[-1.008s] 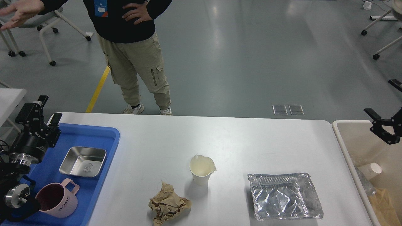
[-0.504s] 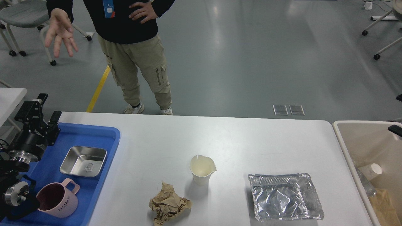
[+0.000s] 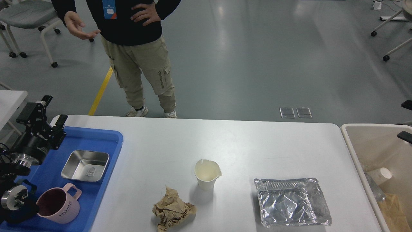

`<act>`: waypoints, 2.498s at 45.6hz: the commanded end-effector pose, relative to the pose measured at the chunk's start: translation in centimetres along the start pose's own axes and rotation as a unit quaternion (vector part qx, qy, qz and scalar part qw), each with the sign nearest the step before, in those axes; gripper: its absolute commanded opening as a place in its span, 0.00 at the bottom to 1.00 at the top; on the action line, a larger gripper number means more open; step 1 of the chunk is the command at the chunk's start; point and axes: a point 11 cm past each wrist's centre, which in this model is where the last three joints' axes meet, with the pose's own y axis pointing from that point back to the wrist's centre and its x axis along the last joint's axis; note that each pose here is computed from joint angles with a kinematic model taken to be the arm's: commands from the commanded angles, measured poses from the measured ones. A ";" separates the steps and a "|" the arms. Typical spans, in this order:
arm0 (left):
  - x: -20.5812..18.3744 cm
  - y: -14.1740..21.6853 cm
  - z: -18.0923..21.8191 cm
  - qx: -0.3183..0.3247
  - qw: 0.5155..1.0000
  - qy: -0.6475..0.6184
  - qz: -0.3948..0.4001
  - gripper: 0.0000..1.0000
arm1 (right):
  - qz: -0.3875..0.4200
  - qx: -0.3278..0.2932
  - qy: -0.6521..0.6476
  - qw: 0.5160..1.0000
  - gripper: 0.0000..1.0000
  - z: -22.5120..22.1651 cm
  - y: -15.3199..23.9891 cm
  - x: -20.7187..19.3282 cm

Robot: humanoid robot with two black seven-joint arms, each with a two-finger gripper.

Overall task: Tidy desktop
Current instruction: 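Raise the right gripper and move it over the white bin, then lower the right gripper toward the edge of the foil tray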

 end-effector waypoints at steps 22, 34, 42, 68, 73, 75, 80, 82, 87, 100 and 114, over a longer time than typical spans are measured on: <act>0.2 0.1 0.1 -0.002 1.000 0.000 0.003 0.92 | 0.020 -0.005 0.004 1.000 1.00 0.2 0.4 1.1; 0.3 0.1 0.0 -0.001 1.000 -0.003 0.007 0.93 | 0.017 0.000 -0.001 1.000 1.00 0.0 0.2 1.0; 0.2 0.0 -0.1 -0.001 1.000 -0.002 0.009 0.93 | 0.014 0.000 -0.001 1.000 1.00 0.0 0.2 0.9; 0.3 0.2 -0.2 0.001 1.000 -0.005 0.010 0.94 | -0.062 -0.029 0.112 0.991 1.00 0.6 0.3 -1.0; 0.4 0.1 0.0 -0.001 1.000 -0.006 0.010 0.94 | -0.096 -0.019 0.142 0.985 1.00 0.3 0.3 -1.8; 0.4 0.1 0.0 -0.001 1.000 -0.007 0.010 0.95 | -0.112 -0.014 0.153 0.982 1.00 0.2 0.2 -2.2; 0.5 0.1 0.0 -0.001 1.000 -0.007 0.010 0.95 | -0.142 -0.005 0.176 0.974 1.00 0.2 0.2 -3.1; 0.5 0.1 0.1 -0.001 1.000 -0.008 0.010 0.95 | -0.154 -0.001 0.186 0.970 1.00 0.2 0.2 -3.5; 0.6 0.1 0.1 -0.001 1.000 -0.008 0.010 0.95 | -0.176 -0.006 0.209 0.962 1.00 0.5 0.3 -4.1; 0.8 0.2 0.2 -0.001 1.000 -0.012 0.011 0.95 | -0.236 -0.019 0.210 0.948 1.00 5.5 -0.9 -7.7; 1.4 0.3 0.7 -0.002 1.000 -0.016 0.010 0.95 | -0.248 -0.045 0.180 0.951 1.00 11.3 -2.0 -9.3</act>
